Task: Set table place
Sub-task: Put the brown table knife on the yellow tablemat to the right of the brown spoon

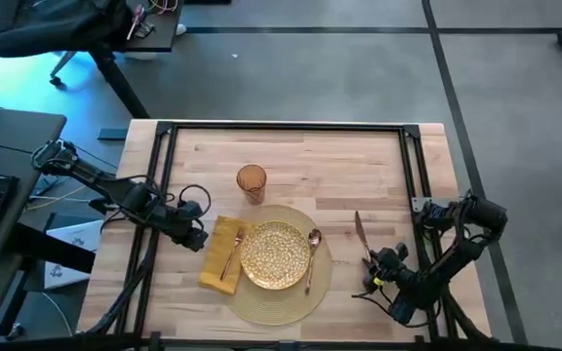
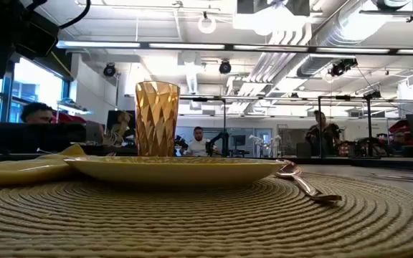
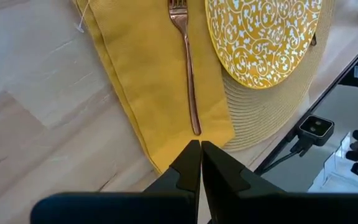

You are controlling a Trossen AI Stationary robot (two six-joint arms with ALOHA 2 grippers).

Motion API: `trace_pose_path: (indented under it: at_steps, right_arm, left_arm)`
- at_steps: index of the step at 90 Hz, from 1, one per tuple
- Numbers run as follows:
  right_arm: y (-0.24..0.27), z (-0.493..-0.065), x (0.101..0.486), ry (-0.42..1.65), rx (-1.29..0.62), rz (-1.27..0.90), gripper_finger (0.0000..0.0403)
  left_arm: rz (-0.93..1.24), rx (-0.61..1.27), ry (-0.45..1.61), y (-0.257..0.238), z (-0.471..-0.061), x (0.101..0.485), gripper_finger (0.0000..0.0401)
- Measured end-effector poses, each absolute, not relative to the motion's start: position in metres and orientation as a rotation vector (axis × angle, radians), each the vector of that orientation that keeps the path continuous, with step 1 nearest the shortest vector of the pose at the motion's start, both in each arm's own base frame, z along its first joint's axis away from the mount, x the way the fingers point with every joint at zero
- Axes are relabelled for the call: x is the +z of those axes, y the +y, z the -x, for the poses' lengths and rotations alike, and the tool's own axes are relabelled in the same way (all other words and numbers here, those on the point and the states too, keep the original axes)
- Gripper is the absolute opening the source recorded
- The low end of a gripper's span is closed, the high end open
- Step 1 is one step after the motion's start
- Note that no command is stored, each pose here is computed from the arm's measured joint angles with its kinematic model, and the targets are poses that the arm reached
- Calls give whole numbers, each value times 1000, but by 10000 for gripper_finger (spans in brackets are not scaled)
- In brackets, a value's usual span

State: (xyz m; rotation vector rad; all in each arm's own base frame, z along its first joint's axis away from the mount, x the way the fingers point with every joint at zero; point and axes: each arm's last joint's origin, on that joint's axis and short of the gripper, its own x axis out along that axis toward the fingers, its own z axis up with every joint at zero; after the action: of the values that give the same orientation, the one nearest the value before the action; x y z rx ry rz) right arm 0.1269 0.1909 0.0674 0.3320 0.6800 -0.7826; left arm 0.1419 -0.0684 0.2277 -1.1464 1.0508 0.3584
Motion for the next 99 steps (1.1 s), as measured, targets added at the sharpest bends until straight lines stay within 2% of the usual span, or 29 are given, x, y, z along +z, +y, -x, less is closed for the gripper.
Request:
trace_pose_path:
  at_steps: [20, 56, 71, 99]
  right_arm:
    - [191, -129, 58, 618, -758, -296, 25]
    - [190, -131, 73, 644, -757, -381, 23]
    - [191, -131, 85, 635, -736, -432, 1]
    - [193, -132, 90, 611, -719, -465, 3]
  left_arm:
    - [1146, 360, 1049, -68, -142, 228, 0]
    - [1145, 361, 1049, -68, -142, 228, 0]
    - [1145, 361, 1048, -68, -142, 228, 0]
    - [1148, 357, 1045, -68, -142, 228, 0]
